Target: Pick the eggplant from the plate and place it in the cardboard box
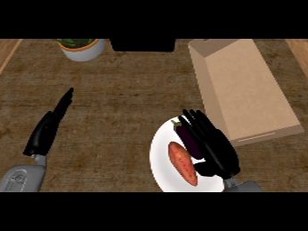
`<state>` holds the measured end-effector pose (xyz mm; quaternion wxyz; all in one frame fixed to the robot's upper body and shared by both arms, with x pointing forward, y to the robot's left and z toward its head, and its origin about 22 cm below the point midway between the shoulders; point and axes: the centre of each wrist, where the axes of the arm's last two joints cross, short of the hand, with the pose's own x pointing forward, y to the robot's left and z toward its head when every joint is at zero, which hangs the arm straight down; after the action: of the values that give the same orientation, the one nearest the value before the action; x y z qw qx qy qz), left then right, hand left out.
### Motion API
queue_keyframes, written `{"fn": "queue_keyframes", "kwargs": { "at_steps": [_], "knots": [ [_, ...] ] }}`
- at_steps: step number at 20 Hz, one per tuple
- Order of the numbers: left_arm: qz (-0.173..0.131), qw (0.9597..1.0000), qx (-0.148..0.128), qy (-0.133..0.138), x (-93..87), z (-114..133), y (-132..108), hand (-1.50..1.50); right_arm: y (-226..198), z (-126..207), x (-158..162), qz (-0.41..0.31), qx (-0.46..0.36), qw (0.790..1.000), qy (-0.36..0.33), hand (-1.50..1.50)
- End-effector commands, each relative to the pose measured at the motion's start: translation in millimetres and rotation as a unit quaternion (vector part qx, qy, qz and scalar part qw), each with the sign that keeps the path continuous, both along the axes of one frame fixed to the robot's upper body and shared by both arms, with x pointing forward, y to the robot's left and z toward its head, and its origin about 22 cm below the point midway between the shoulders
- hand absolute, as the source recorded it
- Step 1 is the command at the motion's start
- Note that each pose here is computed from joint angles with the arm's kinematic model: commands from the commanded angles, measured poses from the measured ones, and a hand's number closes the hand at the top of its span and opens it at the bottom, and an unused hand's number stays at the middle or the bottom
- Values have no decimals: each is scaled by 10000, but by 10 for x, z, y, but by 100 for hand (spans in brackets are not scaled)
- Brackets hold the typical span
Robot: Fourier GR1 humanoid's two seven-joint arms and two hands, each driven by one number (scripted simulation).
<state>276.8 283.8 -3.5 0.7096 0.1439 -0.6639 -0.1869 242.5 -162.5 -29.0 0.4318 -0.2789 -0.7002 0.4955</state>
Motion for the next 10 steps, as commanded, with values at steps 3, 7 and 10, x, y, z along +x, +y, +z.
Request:
{"fn": "queue_keyframes", "kwargs": {
  "at_steps": [3, 7, 10],
  "knots": [
    [-26, 10000, 27, 39, -47, -157, 22, 0, 67, -298, 119, -96, -14, 9997, 233, -150],
    [-20, 10000, -22, 14, -84, -104, -187, 0, 123, -303, 231, -43, -66, 9995, 293, -150],
    [31, 10000, 19, 23, -38, 26, 84, 0, 11, -319, 206, -35, -73, 9990, 432, 150]
  ]
}}
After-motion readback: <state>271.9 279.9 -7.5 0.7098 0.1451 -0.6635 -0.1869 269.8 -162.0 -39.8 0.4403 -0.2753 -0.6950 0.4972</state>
